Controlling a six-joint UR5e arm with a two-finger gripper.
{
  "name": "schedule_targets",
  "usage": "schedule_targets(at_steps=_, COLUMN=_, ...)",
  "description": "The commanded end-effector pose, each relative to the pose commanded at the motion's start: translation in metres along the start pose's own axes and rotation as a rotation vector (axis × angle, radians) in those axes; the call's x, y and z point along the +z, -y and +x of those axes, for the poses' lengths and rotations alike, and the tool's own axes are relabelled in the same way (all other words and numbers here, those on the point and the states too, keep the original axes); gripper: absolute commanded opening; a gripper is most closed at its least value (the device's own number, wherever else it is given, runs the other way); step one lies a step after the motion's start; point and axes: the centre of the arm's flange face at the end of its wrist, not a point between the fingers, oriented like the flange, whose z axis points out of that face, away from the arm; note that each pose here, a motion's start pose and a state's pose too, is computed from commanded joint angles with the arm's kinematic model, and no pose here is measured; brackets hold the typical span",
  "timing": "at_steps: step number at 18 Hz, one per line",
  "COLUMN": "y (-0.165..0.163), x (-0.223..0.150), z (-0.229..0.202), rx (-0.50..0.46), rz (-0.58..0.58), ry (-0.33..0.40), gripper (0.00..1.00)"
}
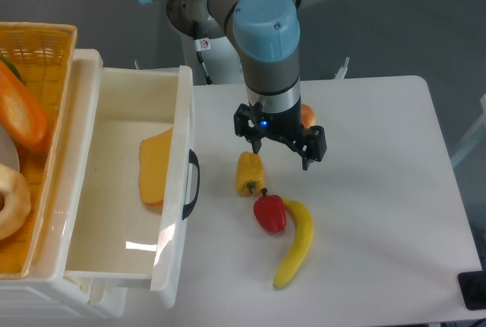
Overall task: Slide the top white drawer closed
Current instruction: 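Lower the open gripper toward the front of the open white drawer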
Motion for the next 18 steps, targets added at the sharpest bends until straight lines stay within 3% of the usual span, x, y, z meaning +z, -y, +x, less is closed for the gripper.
schedule_targets(at_steps=9, y=0.001, x=0.012, z=0.001, rx=-0.022, rz=-0.014, ry=-0.018, gripper=1.0)
schedule_targets(at_steps=14, y=0.0, x=0.023, z=0.007, rx=-0.126, rz=-0.029, ry=-0.033, gripper=1.0)
schedule_targets(at_steps=18, y=0.007, x=0.045, z=0.02, rx=-0.106, rz=-0.054, ry=-0.066, gripper=1.0)
